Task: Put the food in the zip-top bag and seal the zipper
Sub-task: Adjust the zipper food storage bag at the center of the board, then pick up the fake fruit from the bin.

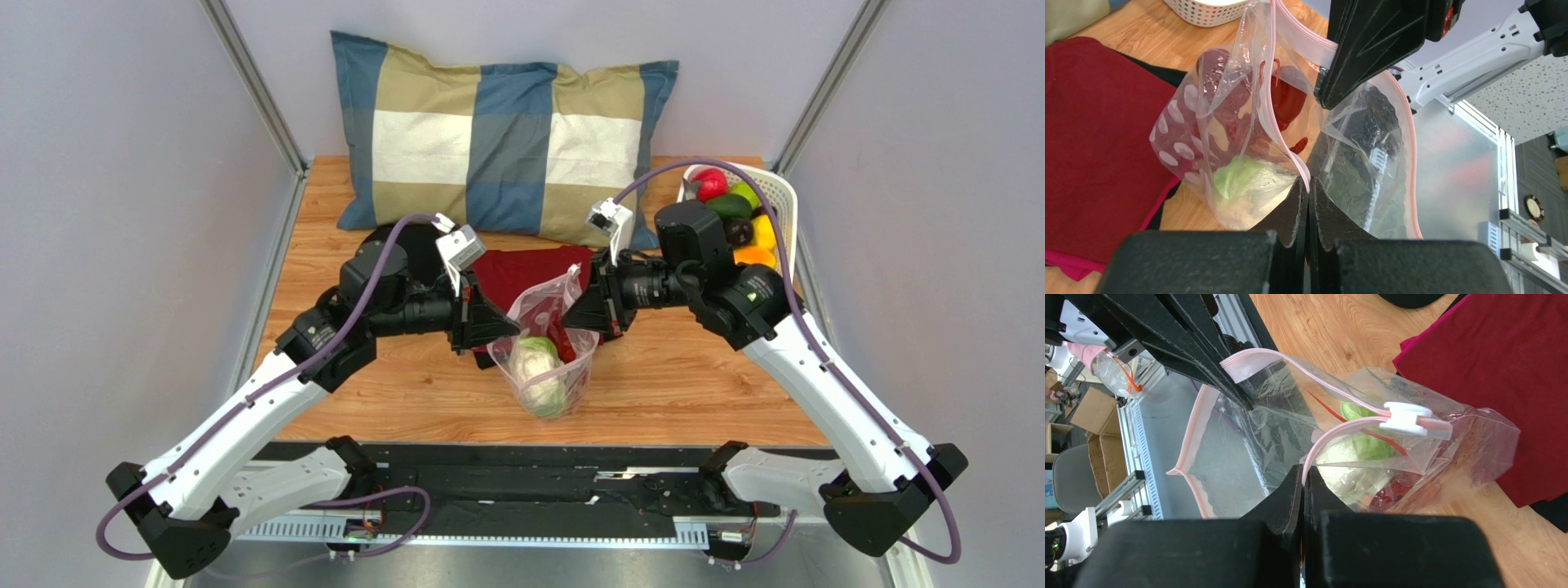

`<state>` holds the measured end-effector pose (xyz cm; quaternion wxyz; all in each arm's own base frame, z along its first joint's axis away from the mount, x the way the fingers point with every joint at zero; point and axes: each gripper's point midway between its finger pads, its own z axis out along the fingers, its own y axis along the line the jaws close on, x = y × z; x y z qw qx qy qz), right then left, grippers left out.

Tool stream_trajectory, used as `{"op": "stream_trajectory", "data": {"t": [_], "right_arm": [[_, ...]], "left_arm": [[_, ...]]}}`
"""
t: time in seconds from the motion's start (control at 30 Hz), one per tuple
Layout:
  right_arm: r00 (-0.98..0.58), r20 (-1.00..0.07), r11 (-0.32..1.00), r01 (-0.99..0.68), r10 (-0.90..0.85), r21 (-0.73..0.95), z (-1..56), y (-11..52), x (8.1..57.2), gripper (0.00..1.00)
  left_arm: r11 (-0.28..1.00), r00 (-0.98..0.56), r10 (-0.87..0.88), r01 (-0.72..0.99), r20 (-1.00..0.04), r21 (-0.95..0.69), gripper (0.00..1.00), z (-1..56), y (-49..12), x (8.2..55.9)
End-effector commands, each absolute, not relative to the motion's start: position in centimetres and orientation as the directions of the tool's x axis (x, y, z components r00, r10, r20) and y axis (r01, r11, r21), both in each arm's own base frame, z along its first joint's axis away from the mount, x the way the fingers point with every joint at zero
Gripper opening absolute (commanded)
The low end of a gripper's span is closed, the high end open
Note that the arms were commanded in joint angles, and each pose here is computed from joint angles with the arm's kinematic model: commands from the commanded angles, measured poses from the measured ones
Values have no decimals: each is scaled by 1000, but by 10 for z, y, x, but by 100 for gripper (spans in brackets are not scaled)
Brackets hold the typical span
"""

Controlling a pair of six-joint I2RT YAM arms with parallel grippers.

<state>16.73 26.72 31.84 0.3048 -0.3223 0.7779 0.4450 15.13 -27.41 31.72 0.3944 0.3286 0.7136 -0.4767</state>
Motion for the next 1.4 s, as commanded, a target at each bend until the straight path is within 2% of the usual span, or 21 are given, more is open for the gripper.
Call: {"op": "stream_trajectory", "data": {"t": [0.0, 0.1, 0.2, 0.27, 0.3, 0.33, 0.37, 0.43, 0.47, 0.6, 0.73, 0.87, 1.07, 1.37], "right_arm": [[-551, -807, 372, -809, -211, 455, 336, 267, 166, 0], [-534, -815, 436, -803, -223, 407, 332, 258, 177, 0], [-557, -795, 526, -763, -242, 374, 314, 239, 195, 0], [-601, -760, 579, -721, -248, 382, 294, 224, 207, 15], [-613, -751, 590, -709, -245, 387, 289, 219, 210, 26], [-626, -746, 611, -688, -228, 391, 286, 210, 219, 52], [-636, -741, 614, -678, -216, 403, 285, 206, 222, 65], [-630, -760, 626, -661, -163, 414, 297, 192, 238, 86], [-619, -773, 632, -656, -139, 412, 305, 186, 248, 89], [-528, -846, 707, -629, -83, 323, 332, 142, 296, 91], [-516, -852, 862, -467, -84, 197, 312, 60, 356, 91], [-547, -832, 927, -353, -93, 128, 285, 7, 400, 87], [-578, -802, 975, -220, -148, -22, 248, -47, 452, 85], [-670, -718, 981, -101, -190, -166, 196, -100, 495, 89]], "left_arm": [[286, -422, 49, 875, -905, -392, 0, 354, -279, 151], [285, -385, -9, 883, -923, -372, 0, 371, -274, 149], [338, -410, -24, 855, -912, -394, 0, 368, -271, 156], [402, -457, -11, 812, -890, -422, 0, 356, -268, 164], [422, -479, 1, 796, -878, -434, 0, 349, -270, 169], [436, -496, 5, 783, -868, -444, 0, 344, -270, 171], [435, -507, -1, 776, -862, -457, 0, 343, -272, 172], [440, -512, -15, 768, -859, -465, 0, 341, -274, 176], [442, -509, -30, 766, -860, -468, 0, 343, -276, 179], [450, -518, -11, 761, -855, -467, 0, 340, -284, 188], [444, -524, -9, 761, -852, -473, 0, 345, -290, 193], [441, -529, -11, 759, -849, -479, 0, 342, -292, 194], [444, -535, -4, 756, -845, -480, 0, 337, -291, 193], [441, -533, 6, 761, -846, -476, 0, 334, -293, 194]]}}
